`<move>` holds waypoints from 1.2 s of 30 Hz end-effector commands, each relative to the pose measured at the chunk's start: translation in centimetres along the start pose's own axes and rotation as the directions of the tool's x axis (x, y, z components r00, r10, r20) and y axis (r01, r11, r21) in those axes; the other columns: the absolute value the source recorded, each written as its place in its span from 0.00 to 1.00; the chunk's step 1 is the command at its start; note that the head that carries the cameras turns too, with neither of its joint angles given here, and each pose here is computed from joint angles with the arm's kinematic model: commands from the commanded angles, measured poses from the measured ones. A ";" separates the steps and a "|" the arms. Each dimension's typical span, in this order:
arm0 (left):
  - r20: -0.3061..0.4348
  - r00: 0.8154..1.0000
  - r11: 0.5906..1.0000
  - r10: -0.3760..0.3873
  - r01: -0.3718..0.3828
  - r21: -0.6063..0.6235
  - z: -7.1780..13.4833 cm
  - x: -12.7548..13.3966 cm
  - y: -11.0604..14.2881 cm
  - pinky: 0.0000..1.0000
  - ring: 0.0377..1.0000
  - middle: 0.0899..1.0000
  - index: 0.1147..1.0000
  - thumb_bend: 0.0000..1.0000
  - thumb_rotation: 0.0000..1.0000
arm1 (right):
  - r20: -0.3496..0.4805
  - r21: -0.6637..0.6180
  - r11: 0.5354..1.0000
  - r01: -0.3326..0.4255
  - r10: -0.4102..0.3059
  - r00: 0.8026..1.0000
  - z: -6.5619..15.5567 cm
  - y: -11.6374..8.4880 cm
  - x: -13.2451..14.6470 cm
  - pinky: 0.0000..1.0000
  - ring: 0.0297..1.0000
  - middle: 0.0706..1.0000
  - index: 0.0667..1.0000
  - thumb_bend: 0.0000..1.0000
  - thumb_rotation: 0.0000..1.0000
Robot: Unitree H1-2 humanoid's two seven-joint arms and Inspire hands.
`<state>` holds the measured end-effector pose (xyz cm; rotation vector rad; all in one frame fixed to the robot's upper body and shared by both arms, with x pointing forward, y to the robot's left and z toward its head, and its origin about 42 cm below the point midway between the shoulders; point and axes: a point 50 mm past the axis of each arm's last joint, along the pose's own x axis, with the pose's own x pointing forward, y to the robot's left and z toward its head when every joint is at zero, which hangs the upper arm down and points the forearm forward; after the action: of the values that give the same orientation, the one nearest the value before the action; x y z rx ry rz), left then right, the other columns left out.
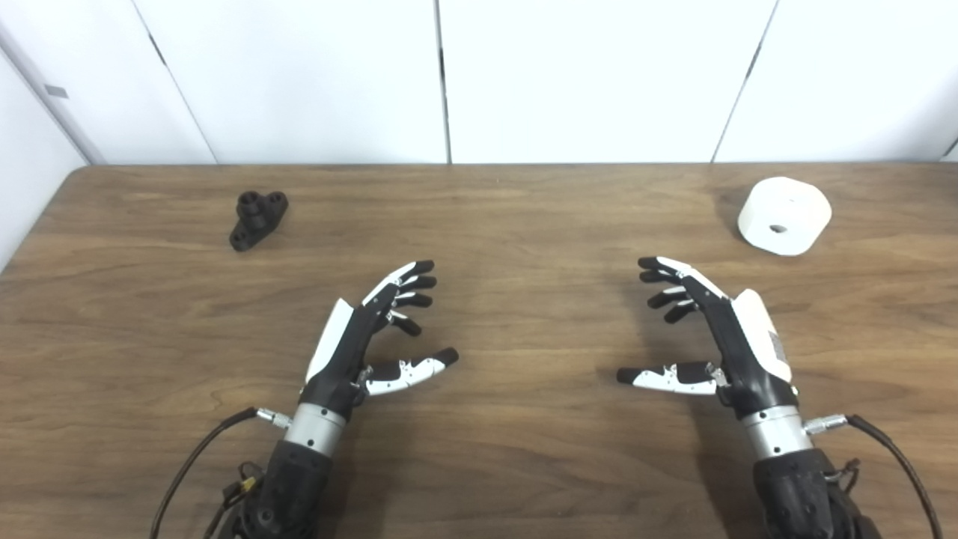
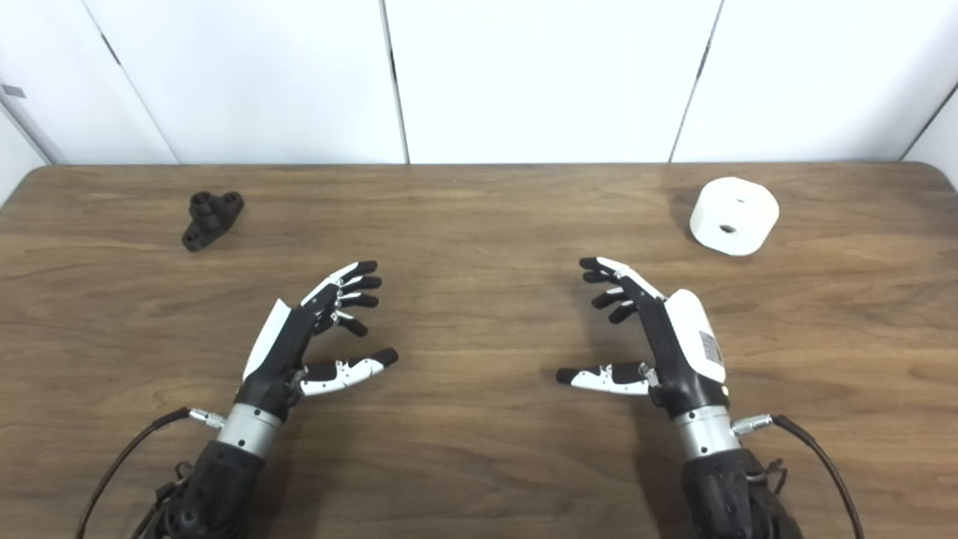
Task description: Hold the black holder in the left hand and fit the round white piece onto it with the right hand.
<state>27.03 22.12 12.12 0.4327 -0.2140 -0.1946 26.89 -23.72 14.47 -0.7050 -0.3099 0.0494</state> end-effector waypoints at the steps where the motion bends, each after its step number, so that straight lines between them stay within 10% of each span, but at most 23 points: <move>1: 0.060 0.998 1.000 0.010 -0.011 0.014 1.0 0.6 0.5 0.56 0.74 0.80 0.84 0.65 0.06 | 0.070 -0.004 0.999 0.033 -0.032 0.997 1.1 -0.9 0.7 0.52 0.62 0.73 0.78 0.77 0.01; 30: 0.061 0.998 0.996 0.012 -0.018 0.090 -0.6 1.6 -3.5 0.65 0.77 0.79 0.69 0.66 0.12 | 0.058 0.006 1.000 0.028 -0.028 0.998 -1.2 -2.5 0.1 0.52 0.63 0.73 0.78 0.81 0.00; 36: 0.078 0.996 0.996 0.048 -0.053 0.069 0.1 1.9 -3.0 0.53 0.67 0.72 0.64 0.67 0.08 | 0.050 0.005 1.000 0.026 -0.026 0.998 -1.0 -2.5 0.2 0.51 0.62 0.72 0.77 0.81 0.00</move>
<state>28.52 19.36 11.73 0.5134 -0.3044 -0.1610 26.69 -26.65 13.59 -0.7028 -0.2815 0.0497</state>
